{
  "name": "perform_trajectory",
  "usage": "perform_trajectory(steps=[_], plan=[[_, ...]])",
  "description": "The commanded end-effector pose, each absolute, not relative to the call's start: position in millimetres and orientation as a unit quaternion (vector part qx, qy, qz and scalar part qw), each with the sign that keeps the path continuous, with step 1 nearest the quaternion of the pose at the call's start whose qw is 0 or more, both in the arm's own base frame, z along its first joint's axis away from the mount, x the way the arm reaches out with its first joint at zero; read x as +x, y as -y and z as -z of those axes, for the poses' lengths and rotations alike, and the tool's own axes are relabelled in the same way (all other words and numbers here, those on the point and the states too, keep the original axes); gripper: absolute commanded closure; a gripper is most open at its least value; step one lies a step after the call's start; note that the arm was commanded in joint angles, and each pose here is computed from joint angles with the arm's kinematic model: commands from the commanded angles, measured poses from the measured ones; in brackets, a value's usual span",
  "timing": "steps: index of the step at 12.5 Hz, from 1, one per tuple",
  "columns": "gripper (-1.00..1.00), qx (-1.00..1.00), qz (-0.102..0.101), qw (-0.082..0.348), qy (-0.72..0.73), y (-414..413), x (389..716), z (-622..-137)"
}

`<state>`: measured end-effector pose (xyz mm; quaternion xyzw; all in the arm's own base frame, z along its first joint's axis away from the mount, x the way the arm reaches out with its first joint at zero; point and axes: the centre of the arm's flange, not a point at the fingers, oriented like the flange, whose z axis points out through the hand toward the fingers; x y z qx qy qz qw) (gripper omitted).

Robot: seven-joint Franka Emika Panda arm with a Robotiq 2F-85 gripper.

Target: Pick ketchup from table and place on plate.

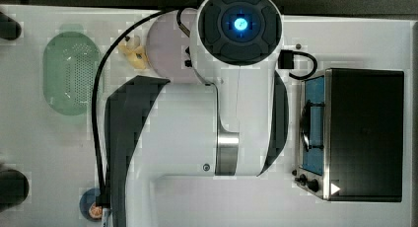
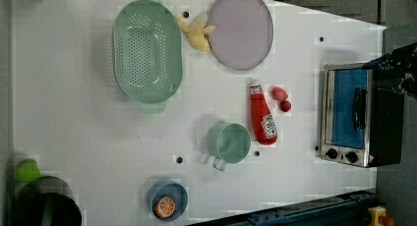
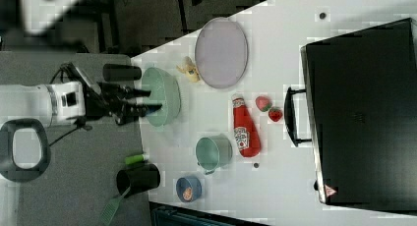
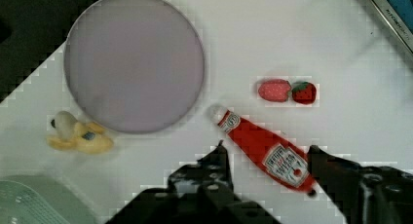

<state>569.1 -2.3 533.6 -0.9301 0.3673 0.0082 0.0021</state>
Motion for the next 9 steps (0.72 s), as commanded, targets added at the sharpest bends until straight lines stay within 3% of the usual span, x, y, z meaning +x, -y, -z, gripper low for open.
perform_trajectory(steps=[1, 3, 9], plan=[[-0.59, -0.893, -0.036, -0.015, -0.448, 30.8, 498.2, -581.7], [-0.99, -0.893, -0.042, -0.017, -0.447, 30.6, 499.3, -573.8], [-1.0, -0.939, -0.061, -0.018, -0.339, 17.2, 519.4, -497.6]])
